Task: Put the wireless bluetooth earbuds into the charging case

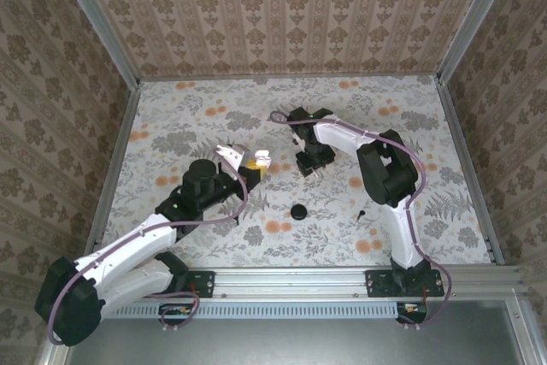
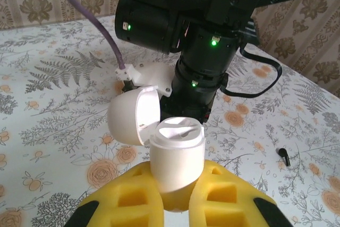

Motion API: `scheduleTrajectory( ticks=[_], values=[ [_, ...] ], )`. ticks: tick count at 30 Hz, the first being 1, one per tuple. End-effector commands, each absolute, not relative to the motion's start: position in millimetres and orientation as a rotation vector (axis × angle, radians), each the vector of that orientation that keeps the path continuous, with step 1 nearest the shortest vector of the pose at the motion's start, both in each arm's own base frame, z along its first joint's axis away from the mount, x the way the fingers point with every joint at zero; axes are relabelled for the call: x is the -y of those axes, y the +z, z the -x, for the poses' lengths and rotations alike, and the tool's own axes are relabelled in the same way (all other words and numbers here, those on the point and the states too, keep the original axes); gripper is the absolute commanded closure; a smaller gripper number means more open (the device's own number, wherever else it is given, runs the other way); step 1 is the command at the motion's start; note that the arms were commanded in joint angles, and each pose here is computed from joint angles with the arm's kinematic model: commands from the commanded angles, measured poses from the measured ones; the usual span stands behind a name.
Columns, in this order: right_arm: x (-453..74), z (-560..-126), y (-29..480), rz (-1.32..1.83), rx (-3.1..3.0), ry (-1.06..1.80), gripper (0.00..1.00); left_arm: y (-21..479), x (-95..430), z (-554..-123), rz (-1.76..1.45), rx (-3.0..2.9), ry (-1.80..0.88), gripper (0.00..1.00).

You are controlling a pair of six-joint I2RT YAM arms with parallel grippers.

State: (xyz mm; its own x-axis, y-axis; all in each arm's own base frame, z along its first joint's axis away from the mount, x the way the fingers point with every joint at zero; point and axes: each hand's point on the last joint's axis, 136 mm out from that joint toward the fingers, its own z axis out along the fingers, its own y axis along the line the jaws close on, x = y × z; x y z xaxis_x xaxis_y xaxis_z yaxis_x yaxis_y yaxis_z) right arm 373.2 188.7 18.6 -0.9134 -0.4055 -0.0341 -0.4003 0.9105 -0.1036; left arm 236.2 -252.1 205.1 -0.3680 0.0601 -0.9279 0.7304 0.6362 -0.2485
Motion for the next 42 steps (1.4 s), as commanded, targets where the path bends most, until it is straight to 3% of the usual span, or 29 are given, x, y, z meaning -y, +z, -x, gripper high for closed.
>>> scheduleTrajectory(
  ticks=[1,16,25,42],
  values=[
    [-166.5,-369.5,14.7,0.549,-3.068,-0.257,0.46,217.5,254.6,-238.9,-0.617,-1.815,-0.841,1.0],
    [-170.2,-365.8,39.5,0.169,-3.104,0.122,0.47,219.3,274.9,-236.2,-0.682,-1.785,-0.945,1.0],
    [-174.5,-364.1,54.4,0.201,-3.088,0.179,0.47,211.3,295.4,-239.8,-0.723,-1.811,-1.027,1.0],
    [-185.3,-354.7,29.7,0.386,-3.161,0.143,0.5,207.9,294.6,-235.3,-0.754,-1.797,-0.957,1.0]
  ],
)
